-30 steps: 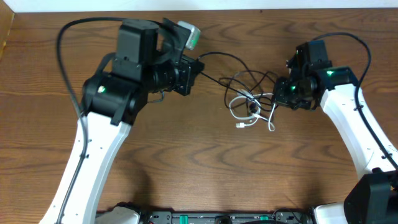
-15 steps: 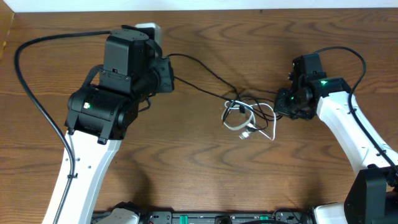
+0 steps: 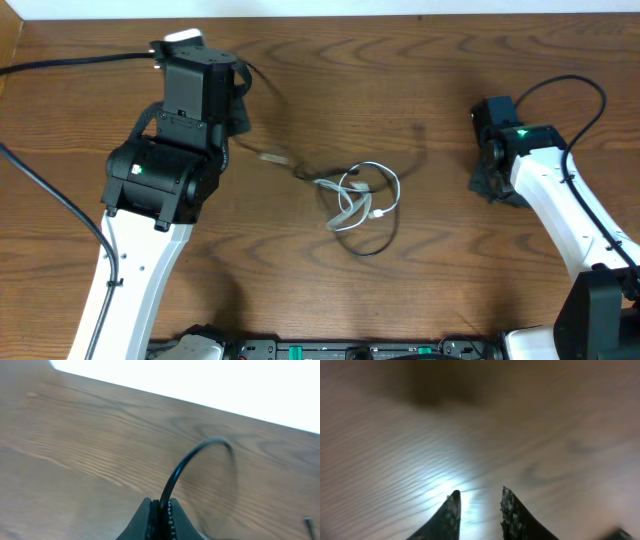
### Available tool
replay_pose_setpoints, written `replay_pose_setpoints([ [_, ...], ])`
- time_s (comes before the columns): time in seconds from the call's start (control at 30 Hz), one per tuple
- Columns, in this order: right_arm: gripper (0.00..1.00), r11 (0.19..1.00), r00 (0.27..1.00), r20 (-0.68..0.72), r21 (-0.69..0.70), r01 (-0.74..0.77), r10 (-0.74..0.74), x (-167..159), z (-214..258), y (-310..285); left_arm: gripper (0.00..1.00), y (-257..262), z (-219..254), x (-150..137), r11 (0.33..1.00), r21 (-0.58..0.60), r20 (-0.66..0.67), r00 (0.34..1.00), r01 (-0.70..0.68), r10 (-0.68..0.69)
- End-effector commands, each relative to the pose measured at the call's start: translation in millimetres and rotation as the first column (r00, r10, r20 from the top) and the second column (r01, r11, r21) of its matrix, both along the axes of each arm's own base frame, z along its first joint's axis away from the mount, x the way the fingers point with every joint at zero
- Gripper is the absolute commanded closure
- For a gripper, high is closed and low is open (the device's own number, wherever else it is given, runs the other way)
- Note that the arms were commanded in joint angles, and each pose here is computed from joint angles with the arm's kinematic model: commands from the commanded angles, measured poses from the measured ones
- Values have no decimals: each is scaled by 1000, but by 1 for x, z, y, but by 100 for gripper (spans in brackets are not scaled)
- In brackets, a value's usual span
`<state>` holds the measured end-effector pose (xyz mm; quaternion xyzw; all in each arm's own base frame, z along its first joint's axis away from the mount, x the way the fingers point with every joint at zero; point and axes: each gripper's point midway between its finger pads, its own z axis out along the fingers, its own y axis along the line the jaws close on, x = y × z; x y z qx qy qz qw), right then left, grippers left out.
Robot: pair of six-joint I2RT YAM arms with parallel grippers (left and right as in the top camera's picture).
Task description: Untangle cables
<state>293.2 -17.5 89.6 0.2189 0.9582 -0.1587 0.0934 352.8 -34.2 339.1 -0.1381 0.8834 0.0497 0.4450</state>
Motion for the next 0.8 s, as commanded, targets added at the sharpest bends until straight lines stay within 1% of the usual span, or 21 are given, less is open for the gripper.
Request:
replay_pose_setpoints([
  [0.0, 74, 983, 994, 43, -149, 103, -98, -3, 12, -34, 92, 31, 23, 1, 986, 63, 79, 986, -153, 147],
  [0.07, 76, 995, 996, 34, -62, 85, -83, 0, 5, -23, 93, 23, 18, 4, 993, 32, 59, 992, -110, 107],
  [0.13, 76, 994, 999, 29, 96, -45, 42, 11, -3, 6, 93, 2, 12, 8, 1000, -11, 31, 999, 6, -6],
  [0.17, 75, 973, 991, 48, 191, -133, 126, 19, -6, 25, 93, -9, 11, 11, 996, -22, 21, 997, 81, -81],
  [0.2, 73, 914, 967, 100, 315, -256, 236, 28, -6, 53, 92, -24, 10, 13, 984, -37, 19, 985, 172, -171],
  [0.23, 70, 832, 932, 167, 420, -362, 321, 35, -1, 79, 93, -36, 12, 15, 968, -50, 28, 969, 247, -246],
  [0.27, 66, 752, 898, 229, 490, -440, 376, 38, 5, 100, 93, -45, 15, 16, 952, -57, 42, 953, 301, -298],
  [0.3, 59, 662, 859, 296, 548, -511, 418, 40, 13, 120, 93, -53, 20, 17, 937, -64, 62, 939, 343, -340],
  [0.33, 53, 554, 815, 372, 600, -577, 445, 41, 24, 142, 93, -59, 26, 17, 923, -74, 92, 924, 377, -370],
  [0.4, 44, 408, 758, 470, 647, -644, 452, 40, 42, 171, 92, -65, 43, 17, 909, -83, 159, 906, 409, -393],
  [0.43, 42, 353, 735, 505, 655, -668, 453, 39, 49, 182, 93, -68, 54, 16, 900, -86, 202, 892, 426, -403],
  [0.5, 39, 292, 701, 546, 653, -699, 459, 38, 56, 197, 93, -74, 81, 12, 881, -87, 301, 856, 465, -421],
  [0.53, 38, 267, 685, 563, 648, -713, 463, 37, 59, 203, 93, -77, 102, 7, 869, -85, 375, 823, 488, -426],
  [0.57, 37, 258, 679, 569, 646, -718, 465, 37, 61, 206, 93, -78, 111, 5, 864, -84, 406, 809, 496, -425],
  [0.63, 34, 220, 655, 592, 639, -737, 470, 35, 65, 216, 93, -76, 146, -4, 858, -93, 521, 759, 505, -391],
  [0.7, 34, 200, 651, 604, 644, -739, 459, 35, 70, 225, 93, -72, 182, -16, 851, -109, 633, 696, 514, -339],
  [0.77, 34, 195, 660, 608, 653, -732, 442, 36, 73, 234, 93, -69, 213, -30, 841, -120, 720, 630, 527, -292],
])
